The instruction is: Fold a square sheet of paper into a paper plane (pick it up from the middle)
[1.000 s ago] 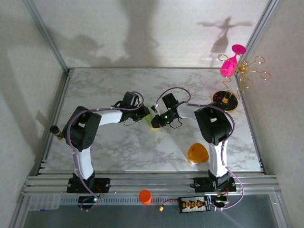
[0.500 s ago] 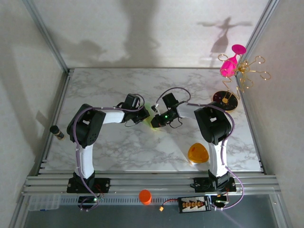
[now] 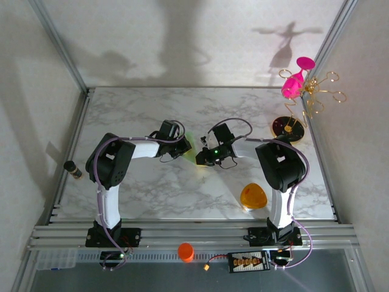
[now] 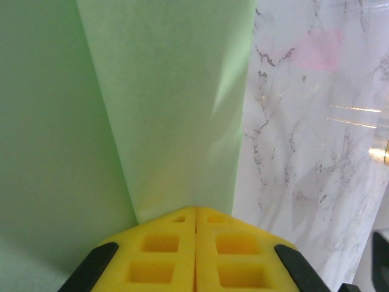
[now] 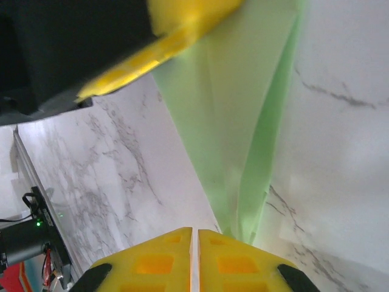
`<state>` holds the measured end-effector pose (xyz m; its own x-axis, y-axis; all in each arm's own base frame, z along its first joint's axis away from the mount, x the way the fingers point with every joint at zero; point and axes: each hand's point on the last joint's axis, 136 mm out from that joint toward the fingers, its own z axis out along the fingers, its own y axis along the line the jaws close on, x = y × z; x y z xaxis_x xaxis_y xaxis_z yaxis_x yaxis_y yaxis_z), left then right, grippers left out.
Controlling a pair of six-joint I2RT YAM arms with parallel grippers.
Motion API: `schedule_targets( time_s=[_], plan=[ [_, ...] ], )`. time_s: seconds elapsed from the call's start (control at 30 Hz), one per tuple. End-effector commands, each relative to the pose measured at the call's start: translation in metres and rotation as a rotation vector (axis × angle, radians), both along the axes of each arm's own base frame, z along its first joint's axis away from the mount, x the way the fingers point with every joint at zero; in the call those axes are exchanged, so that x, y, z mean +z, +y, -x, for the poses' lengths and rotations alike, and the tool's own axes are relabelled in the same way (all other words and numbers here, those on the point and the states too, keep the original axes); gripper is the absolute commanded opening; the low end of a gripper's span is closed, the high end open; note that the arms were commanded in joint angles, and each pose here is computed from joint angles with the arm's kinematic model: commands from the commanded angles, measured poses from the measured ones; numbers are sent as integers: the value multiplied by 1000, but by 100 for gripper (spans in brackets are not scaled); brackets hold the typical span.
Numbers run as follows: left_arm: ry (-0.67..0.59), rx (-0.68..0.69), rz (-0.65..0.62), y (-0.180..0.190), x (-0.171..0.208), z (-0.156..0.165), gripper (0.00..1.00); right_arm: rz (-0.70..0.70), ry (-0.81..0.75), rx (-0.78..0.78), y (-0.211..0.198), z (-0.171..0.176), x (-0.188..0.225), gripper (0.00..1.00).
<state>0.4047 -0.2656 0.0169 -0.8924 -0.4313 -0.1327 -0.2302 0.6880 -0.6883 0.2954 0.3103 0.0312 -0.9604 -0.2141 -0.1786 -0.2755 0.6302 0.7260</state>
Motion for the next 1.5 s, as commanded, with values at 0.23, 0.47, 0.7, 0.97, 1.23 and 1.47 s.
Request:
schedule_targets(
  time_s=[0.23, 0.47, 0.7, 0.97, 1.23, 1.47],
  plan=[
    [115, 56, -120, 25, -42, 16, 7, 102, 45, -41, -14, 1, -33, 11],
    [116, 54, -123, 25, -42, 17, 7, -28, -107, -36, 4, -25, 30, 11],
    [117, 52, -123, 24, -42, 17, 7, -13, -112, -51, 8, -36, 22, 11],
    [144, 63, -138, 26, -49, 21, 7, 31, -61, -3, 12, -26, -3, 11],
    [201, 119, -206, 37, -62, 27, 7, 134, -32, -6, -1, -17, -28, 11],
    [179, 122, -198, 34, -53, 20, 8, 183, -22, -5, -9, -15, -40, 11]
  ],
)
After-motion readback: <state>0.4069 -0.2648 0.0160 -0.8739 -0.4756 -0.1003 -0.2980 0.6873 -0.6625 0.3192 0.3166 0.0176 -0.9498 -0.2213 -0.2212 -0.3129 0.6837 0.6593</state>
